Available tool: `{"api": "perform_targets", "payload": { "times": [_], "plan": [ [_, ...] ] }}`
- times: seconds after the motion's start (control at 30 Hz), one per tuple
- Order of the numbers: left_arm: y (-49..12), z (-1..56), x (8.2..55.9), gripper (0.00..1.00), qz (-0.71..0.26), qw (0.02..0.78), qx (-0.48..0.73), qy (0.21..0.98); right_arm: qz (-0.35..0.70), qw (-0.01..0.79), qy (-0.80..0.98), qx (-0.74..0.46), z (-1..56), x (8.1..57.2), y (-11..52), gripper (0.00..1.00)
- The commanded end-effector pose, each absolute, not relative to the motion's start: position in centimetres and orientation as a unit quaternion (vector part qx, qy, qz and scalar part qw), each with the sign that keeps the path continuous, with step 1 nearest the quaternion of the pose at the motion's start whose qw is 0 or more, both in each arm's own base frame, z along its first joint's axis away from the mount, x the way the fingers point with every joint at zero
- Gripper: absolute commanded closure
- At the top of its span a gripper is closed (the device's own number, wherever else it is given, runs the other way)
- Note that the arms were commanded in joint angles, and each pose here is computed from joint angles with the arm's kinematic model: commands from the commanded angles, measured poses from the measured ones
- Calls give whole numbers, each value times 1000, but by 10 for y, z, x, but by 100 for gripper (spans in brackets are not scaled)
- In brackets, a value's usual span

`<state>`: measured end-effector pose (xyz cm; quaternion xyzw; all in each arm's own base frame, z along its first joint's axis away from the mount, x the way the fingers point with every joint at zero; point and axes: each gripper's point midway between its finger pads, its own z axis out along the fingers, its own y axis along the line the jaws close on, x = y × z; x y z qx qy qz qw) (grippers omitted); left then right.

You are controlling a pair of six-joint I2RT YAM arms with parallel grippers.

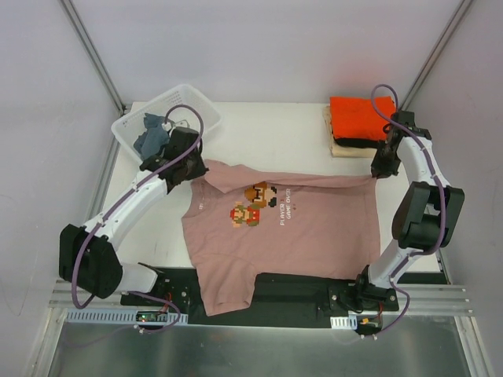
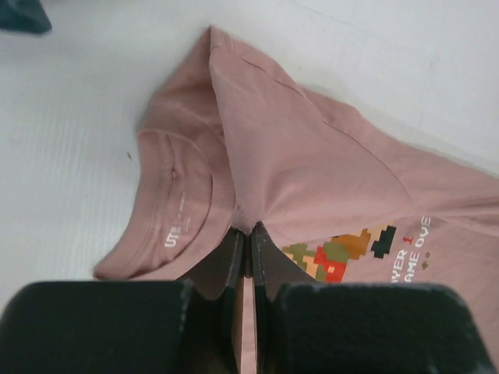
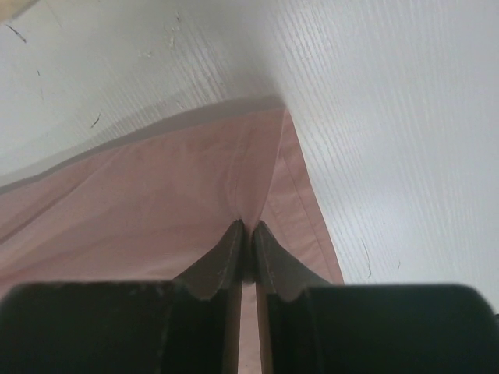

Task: Fold and stack the t-shirts
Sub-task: Fold the flattened tshirt in 1/3 of the way

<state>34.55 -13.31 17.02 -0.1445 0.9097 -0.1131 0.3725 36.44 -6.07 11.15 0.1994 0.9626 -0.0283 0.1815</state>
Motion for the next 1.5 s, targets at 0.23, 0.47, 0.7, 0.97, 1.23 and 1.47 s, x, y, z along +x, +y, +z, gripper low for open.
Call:
{"api": "perform_targets", "payload": {
  "times": [0.23,0.47,0.7,0.97,1.23,1.47],
  "plan": [
    [-136,149,264,100,-92,327,-210,917,-55,195,959,198,141,354,-73,87],
    [-125,134,235,100,-52,280,-229,931,-92,178,960,196,137,349,-85,86],
    [-128,116,205,98,-60,235,-223,944,-109,137,963,202,119,328,-87,83],
    [-133,94,179,54,-66,182,-203,960,-139,92,960,225,93,296,-90,40],
    [-149,145,207,1,-102,249,-115,956,-71,166,959,220,121,308,-66,3],
    [-184,148,270,1,-92,276,-65,954,132,214,953,168,116,335,1,4]
  ]
}}
